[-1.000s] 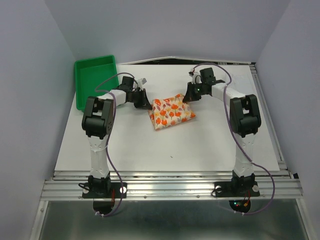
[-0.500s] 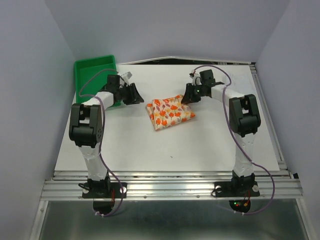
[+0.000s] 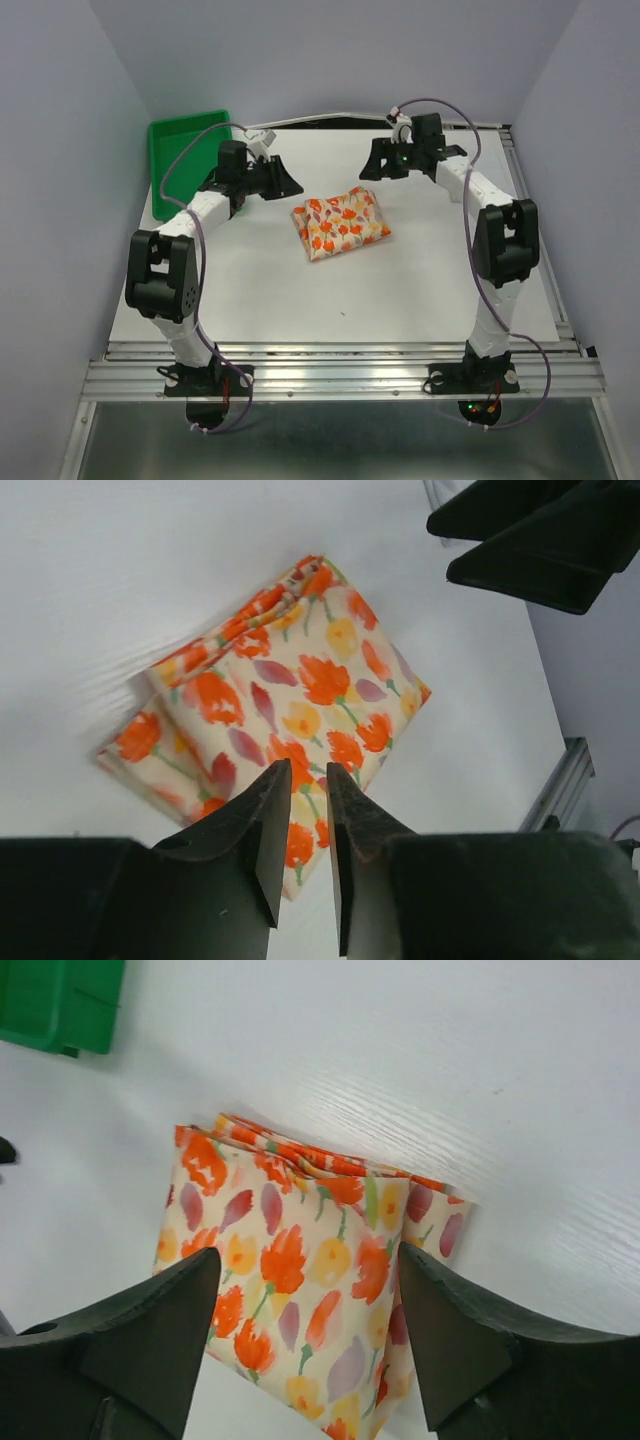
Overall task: Fold and stack the skirts
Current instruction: Fold the skirt
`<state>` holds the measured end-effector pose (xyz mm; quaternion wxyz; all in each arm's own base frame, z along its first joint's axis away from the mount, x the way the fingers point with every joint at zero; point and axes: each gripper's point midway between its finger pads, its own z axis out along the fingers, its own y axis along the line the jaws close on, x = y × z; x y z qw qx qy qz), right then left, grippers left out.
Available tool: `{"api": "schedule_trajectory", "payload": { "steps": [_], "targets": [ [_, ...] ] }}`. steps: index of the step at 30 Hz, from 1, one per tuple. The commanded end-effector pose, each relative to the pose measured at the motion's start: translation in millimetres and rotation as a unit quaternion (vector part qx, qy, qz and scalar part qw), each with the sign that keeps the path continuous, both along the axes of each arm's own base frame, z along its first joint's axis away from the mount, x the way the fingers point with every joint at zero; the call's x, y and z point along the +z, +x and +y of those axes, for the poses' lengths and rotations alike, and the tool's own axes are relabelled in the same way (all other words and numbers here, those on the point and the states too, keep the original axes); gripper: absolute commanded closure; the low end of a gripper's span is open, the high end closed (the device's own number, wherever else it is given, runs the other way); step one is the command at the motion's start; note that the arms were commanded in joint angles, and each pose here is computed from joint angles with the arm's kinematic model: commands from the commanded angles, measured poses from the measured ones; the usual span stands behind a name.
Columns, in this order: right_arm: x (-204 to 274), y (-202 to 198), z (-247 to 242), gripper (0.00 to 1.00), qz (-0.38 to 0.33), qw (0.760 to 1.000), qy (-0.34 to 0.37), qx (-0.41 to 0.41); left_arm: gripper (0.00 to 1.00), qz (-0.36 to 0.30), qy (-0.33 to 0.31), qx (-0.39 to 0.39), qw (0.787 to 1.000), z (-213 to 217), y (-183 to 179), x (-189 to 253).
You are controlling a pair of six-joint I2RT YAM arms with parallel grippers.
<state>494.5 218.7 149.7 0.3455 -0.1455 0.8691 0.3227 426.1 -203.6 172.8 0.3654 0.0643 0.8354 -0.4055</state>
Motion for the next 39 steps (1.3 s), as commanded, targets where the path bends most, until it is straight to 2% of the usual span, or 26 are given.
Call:
{"api": "schedule_trajectory", "payload": {
  "steps": [1, 4, 7, 10, 14, 18, 25, 29, 33, 34, 35, 39],
  "targets": [
    [43.0, -37.3, 5.7, 0.27, -0.016, 0.998, 0.037, 0.054, 0.7, -0.036, -0.046, -0.056, 0.997, -49.9, -8.1, 20.2],
    [38.1, -73.9, 21.7, 0.34, 0.037, 0.988, 0.104, 0.108, 0.75, -0.015, -0.073, -0.069, 0.995, -76.5, -9.5, 9.9],
    [17.1, -87.9, 32.2, 0.36, 0.079, 0.98, 0.132, 0.128, 0.77, 0.021, -0.08, -0.061, 0.995, -85.7, -4.3, -16.1],
    [0.9, -79.4, 37.1, 0.35, 0.092, 0.977, 0.147, 0.124, 0.79, 0.065, -0.073, -0.034, 0.995, -76.0, 5.0, -53.2],
    [-44.3, -59.7, 48.3, 0.33, 0.132, 0.972, 0.159, 0.108, 0.81, 0.102, -0.06, -0.018, 0.993, -64.9, 12.0, -96.1],
    [-85.5, -52.5, 50.1, 0.35, 0.162, 0.969, 0.164, 0.084, 0.83, 0.118, -0.035, -0.015, 0.992, -60.2, 13.9, -119.7],
    [-120.7, -61.8, 42.1, 0.36, 0.179, 0.971, 0.149, 0.048, 0.84, 0.132, -0.01, 0.008, 0.991, -36.8, 29.0, -139.2],
    [-100.7, -61.3, 43.0, 0.33, 0.172, 0.971, 0.159, 0.043, 0.83, 0.088, -0.002, -0.022, 0.996, -36.9, 37.7, -115.5],
    [-33.6, -54.7, 48.8, 0.28, 0.126, 0.972, 0.189, 0.058, 0.79, 0.017, -0.028, -0.079, 0.996, -46.8, 28.8, -53.4],
    [-4.8, -54.4, 50.5, 0.28, 0.101, 0.972, 0.199, 0.07, 0.77, 0.012, -0.039, -0.097, 0.994, -50.2, 20.1, -43.7],
    [8.0, -56.0, 50.6, 0.27, 0.093, 0.972, 0.202, 0.075, 0.76, -0.005, -0.046, -0.106, 0.993, -51.4, 14.2, -24.5],
    [44.8, -68.0, 49.2, 0.24, 0.068, 0.972, 0.205, 0.095, 0.71, -0.028, -0.068, -0.14, 0.987, -60.6, -19.9, 6.6]
  ]
}}
